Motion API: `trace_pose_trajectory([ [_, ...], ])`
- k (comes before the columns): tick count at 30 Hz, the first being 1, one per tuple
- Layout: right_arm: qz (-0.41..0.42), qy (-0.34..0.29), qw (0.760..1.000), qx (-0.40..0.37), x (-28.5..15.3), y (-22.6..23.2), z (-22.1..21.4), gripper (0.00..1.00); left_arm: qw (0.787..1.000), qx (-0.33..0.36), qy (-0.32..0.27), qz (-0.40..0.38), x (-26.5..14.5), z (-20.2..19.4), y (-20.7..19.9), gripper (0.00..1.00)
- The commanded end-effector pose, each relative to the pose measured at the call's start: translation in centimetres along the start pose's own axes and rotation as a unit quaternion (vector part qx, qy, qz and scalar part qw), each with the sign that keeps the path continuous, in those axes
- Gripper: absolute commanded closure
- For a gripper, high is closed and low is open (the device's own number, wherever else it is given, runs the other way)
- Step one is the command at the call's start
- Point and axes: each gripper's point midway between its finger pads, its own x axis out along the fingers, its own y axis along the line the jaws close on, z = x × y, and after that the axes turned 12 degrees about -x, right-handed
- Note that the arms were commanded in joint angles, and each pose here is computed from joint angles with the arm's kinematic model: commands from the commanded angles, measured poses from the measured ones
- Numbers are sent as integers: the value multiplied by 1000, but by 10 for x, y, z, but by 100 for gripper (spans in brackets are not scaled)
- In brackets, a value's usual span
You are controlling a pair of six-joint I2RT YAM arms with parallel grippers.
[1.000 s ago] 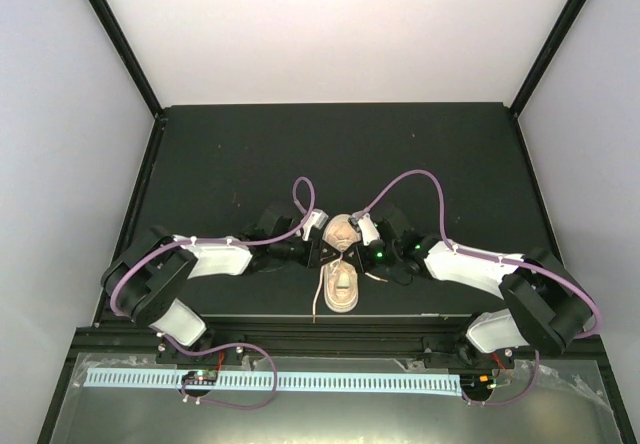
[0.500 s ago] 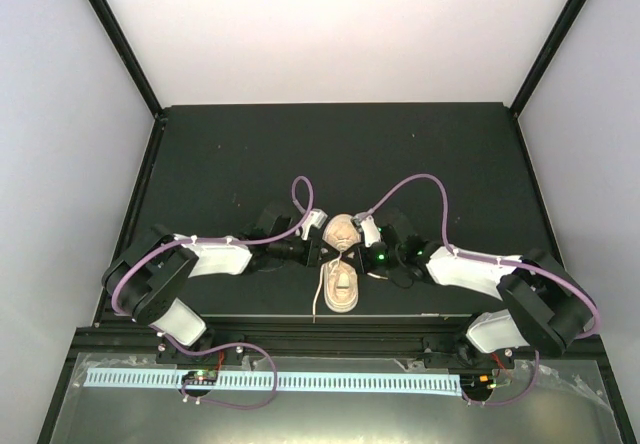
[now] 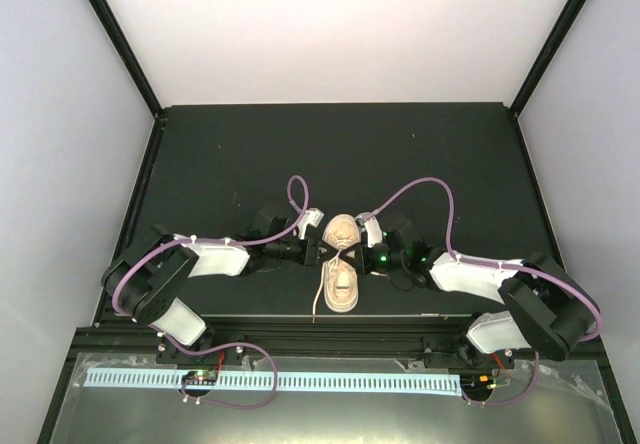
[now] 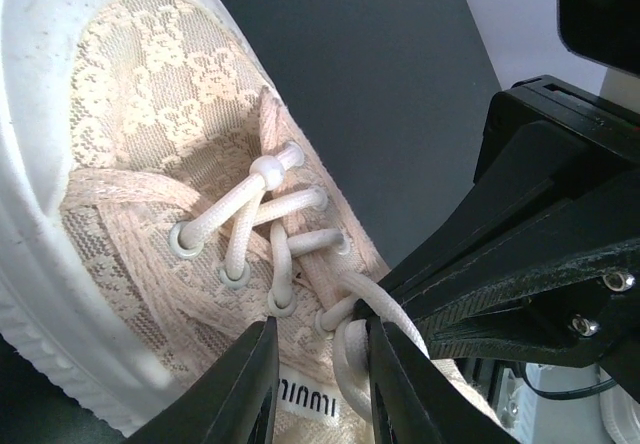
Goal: Tie the shoes
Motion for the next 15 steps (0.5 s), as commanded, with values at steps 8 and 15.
trace_pose_trajectory([
  [8,21,-40,999,-8,-3,11,19,98,999,3,18,-46,2,-4,-13,72],
  [15,29,-40,999,-8,-2,13,19,99,997,6,27,-67,3,-4,-20,84],
])
